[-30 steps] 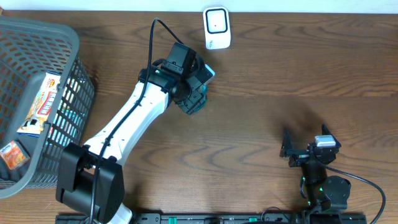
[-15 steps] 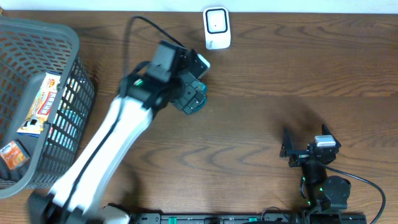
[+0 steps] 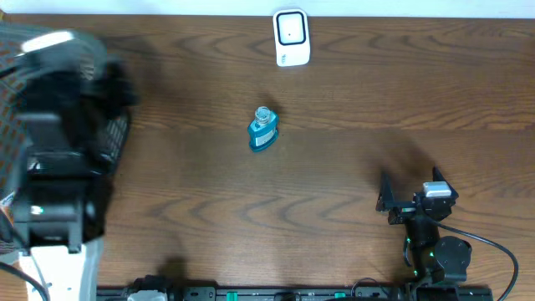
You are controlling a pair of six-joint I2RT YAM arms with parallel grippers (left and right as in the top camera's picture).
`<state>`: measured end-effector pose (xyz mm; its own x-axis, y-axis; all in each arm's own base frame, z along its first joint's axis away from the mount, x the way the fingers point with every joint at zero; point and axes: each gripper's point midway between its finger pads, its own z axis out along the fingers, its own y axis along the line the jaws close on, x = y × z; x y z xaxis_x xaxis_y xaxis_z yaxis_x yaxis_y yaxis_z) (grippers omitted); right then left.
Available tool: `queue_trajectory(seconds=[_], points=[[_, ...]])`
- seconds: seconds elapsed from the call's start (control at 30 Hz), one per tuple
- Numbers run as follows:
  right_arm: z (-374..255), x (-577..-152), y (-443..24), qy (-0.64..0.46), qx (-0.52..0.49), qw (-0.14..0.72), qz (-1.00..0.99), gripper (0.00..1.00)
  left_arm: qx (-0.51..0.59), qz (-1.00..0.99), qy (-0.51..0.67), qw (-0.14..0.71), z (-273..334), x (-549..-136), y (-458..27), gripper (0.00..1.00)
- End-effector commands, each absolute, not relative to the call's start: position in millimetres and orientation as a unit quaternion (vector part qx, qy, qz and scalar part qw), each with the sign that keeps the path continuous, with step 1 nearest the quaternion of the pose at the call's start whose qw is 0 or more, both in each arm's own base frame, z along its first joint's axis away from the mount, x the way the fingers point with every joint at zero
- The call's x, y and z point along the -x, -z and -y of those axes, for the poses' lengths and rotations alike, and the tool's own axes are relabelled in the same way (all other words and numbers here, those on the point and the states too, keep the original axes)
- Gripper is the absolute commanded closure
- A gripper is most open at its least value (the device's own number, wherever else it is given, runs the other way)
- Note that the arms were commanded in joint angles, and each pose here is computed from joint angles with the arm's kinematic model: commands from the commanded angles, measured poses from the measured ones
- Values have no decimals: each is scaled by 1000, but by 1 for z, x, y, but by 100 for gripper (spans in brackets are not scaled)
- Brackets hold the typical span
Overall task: Scan the item barcode
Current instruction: 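Set the bottle down on the table and release it, then reach the left gripper back into the basket and grasp the green wipes pack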
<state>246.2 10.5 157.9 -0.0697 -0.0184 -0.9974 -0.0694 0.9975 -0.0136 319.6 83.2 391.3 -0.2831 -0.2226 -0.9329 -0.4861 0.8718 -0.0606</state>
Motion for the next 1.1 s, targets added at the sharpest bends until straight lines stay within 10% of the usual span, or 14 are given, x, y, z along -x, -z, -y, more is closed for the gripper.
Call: queue_trajectory(seconds=[0.0, 0.37, 0.67, 1.07], points=[[-14, -246, -157, -21, 35, 680, -732, 1, 387, -755, -80, 523, -140, -309, -368, 2], [-14, -246, -157, -21, 35, 680, -732, 1, 599, -718, 121, 333, -228, -298, -247, 2], [-14, -246, -157, -21, 35, 680, -732, 1, 646, -742, 133, 119, -219, -278, -134, 2], [-14, -246, -157, -21, 35, 680, -732, 1, 644, -763, 37, 42, -223, -234, -83, 2]])
